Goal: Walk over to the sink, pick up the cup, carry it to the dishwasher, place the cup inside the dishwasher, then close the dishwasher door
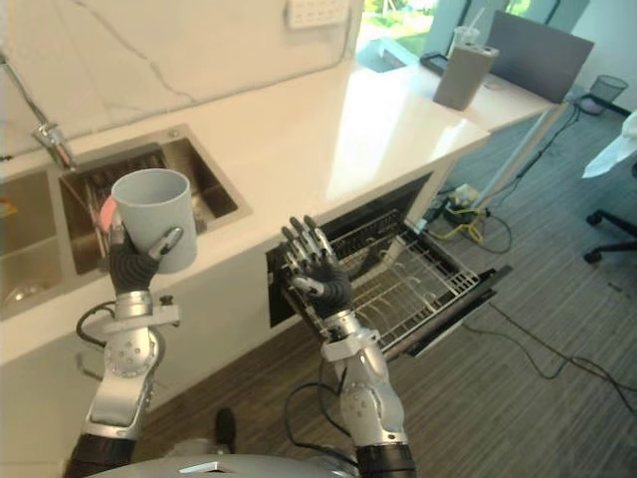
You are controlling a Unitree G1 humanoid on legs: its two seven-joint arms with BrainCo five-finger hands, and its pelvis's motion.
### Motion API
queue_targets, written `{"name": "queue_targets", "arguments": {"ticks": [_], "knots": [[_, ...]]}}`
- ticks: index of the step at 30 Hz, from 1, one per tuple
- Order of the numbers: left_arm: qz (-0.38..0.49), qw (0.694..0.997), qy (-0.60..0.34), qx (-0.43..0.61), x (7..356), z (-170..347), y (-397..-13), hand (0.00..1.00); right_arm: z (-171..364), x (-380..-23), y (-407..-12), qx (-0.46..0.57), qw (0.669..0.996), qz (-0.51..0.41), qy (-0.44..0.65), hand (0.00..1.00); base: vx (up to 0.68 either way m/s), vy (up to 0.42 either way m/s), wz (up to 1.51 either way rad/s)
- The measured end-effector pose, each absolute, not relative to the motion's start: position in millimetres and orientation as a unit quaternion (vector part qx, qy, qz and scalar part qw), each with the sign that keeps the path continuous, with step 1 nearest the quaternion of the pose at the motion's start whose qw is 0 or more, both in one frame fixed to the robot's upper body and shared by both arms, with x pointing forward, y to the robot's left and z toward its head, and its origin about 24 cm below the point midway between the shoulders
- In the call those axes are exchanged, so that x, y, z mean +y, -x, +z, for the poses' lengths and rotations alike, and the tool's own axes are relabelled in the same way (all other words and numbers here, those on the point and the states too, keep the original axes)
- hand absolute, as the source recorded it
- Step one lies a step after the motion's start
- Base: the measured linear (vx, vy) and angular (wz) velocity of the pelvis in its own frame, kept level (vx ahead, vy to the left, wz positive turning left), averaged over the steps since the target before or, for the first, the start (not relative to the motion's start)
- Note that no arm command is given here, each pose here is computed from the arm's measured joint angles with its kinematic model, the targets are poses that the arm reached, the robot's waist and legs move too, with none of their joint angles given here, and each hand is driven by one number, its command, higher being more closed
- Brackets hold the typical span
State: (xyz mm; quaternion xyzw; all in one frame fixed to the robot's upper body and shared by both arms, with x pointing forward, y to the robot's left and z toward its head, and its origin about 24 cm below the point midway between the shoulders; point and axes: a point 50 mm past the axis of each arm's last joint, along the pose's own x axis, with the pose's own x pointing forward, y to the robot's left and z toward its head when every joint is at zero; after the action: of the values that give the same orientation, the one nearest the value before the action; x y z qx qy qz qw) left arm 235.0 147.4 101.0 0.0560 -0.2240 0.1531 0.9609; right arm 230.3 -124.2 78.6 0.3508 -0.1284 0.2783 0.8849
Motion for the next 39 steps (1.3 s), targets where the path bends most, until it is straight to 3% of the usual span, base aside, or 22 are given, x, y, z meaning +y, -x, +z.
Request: {"name": "queue_targets", "arguments": {"ticks": [8,21,39], "knots": [[0.198,0.938,-0.133,-0.253,144.5,103.0,-230.4,1.0,81.1,-117.6,-228.9,-0.109,0.881,0.31,-0.34,0.0,-0.08,-0.042,0.0],[0.185,0.925,-0.215,-0.252,117.5,89.7,-233.0,1.0,76.1,-100.4,-227.6,-0.06,0.866,0.316,-0.383,0.0,0.02,-0.028,-0.06],[0.13,0.93,-0.248,-0.24,87.6,76.1,-230.3,1.0,101.0,-65.8,-250.6,-0.024,0.87,0.296,-0.394,0.0,-0.04,0.001,0.06]]}}
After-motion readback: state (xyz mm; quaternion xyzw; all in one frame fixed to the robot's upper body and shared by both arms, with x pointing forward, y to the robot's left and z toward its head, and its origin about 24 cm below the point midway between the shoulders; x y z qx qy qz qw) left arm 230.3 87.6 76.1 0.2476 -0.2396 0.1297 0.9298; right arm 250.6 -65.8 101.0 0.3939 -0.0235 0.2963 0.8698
